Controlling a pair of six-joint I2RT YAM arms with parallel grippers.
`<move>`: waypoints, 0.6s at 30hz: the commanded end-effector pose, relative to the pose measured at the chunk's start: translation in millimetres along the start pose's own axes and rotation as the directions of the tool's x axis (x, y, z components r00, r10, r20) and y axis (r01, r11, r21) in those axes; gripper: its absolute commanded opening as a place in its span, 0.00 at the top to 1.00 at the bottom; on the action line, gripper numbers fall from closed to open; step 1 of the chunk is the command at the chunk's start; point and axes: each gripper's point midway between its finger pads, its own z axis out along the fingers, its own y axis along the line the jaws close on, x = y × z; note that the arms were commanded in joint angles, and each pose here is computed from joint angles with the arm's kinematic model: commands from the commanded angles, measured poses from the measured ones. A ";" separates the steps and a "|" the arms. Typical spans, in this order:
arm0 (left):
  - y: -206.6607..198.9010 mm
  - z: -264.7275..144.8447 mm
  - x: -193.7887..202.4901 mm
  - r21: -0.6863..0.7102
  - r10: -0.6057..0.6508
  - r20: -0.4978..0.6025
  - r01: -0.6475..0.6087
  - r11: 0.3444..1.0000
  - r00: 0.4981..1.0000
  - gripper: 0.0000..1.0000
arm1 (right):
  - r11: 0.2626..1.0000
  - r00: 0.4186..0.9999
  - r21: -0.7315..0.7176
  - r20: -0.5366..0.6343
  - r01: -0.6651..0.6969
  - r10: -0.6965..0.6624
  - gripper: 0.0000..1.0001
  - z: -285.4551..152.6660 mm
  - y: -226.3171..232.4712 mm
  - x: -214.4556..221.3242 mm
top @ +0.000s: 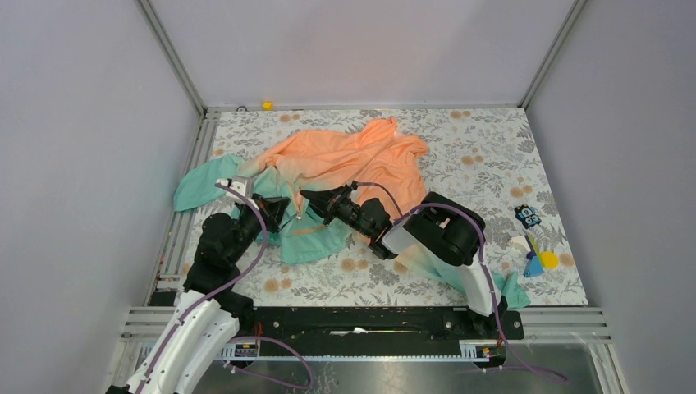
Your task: Zip up the jacket
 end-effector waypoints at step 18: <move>-2.0 -1.3 -16.3 -0.002 0.028 0.065 -0.028 1.000 0.998 1.00 | 0.986 0.995 -0.154 -0.095 -0.056 0.041 1.00 -4.9 55.1 26.7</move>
